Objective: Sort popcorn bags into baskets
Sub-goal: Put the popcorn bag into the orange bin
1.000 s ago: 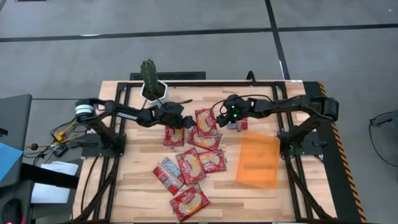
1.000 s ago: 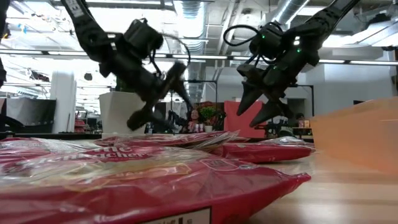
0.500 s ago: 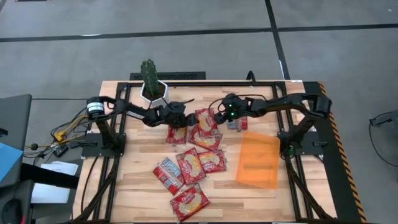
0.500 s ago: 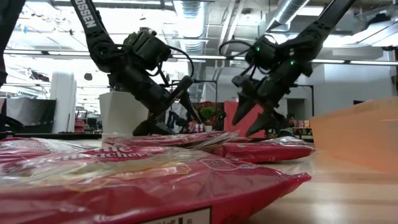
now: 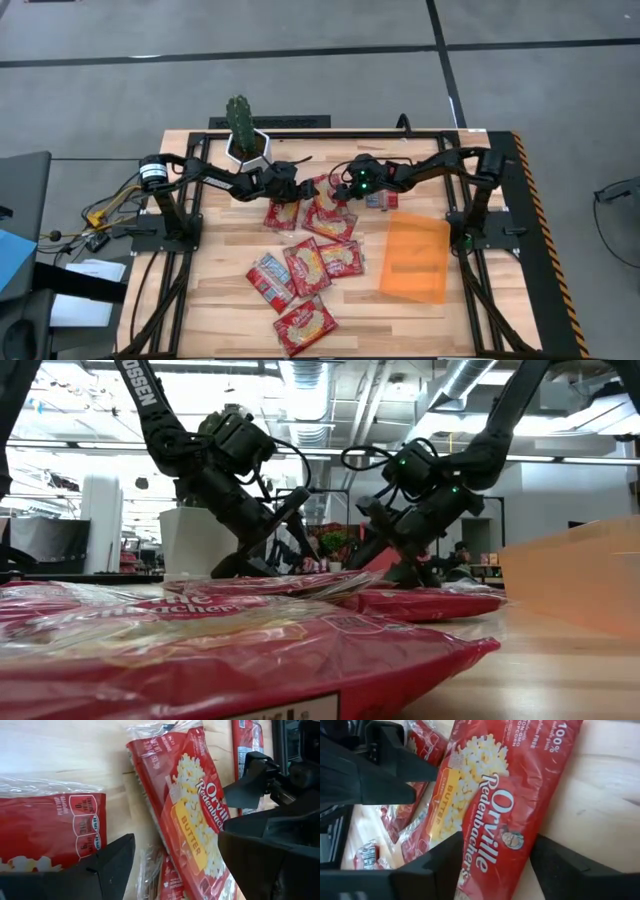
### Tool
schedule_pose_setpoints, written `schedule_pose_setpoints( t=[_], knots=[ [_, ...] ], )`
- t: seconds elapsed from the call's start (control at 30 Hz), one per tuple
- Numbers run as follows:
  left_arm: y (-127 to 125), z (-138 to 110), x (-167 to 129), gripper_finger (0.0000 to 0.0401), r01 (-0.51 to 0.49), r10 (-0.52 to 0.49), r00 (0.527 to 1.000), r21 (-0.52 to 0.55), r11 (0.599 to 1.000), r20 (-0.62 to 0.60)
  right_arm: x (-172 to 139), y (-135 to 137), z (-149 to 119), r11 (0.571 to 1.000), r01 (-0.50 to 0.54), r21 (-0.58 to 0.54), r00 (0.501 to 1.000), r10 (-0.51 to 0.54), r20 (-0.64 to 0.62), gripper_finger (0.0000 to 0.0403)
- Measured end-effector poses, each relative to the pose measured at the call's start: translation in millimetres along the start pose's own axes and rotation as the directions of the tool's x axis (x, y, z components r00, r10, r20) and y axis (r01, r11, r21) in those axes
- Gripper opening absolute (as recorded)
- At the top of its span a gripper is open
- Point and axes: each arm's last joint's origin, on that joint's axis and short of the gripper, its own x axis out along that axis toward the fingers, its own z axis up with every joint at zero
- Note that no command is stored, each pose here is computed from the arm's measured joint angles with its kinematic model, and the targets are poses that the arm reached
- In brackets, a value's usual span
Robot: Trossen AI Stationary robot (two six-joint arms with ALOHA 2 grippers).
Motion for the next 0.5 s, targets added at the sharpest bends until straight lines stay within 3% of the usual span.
schedule_pose_setpoints(
  t=[0.1, 0.3, 0.37, 0.5],
  knots=[
    [0.2, -0.1, 0.0, 0.0261, -0.002, 0.002, 1.000, 0.021, 1.000, -0.001, 0.2, 0.2, -0.4, 1.000, -0.004, 0.000, 1.000, 0.004, -0.006, 0.0187],
    [-0.1, -0.3, 0.0, 0.0254, 0.004, -0.004, 1.000, 0.023, 1.000, -0.011, -8.1, 5.0, 0.2, 1.000, -0.020, -0.023, 1.000, 0.020, -0.018, 0.0034],
    [-1.5, -0.4, 0.0, 0.0253, 0.026, -0.025, 0.999, 0.021, 0.999, -0.029, -13.7, 10.3, 2.8, 0.998, -0.039, -0.044, 0.999, 0.039, -0.002, 0.0013],
    [-7.5, 0.2, -0.4, 0.0253, 0.107, -0.105, 0.992, 0.018, 0.994, -0.070, -29.3, 19.3, 10.7, 0.996, -0.068, -0.050, 0.997, 0.070, 0.034, 0.0017]
  ],
)
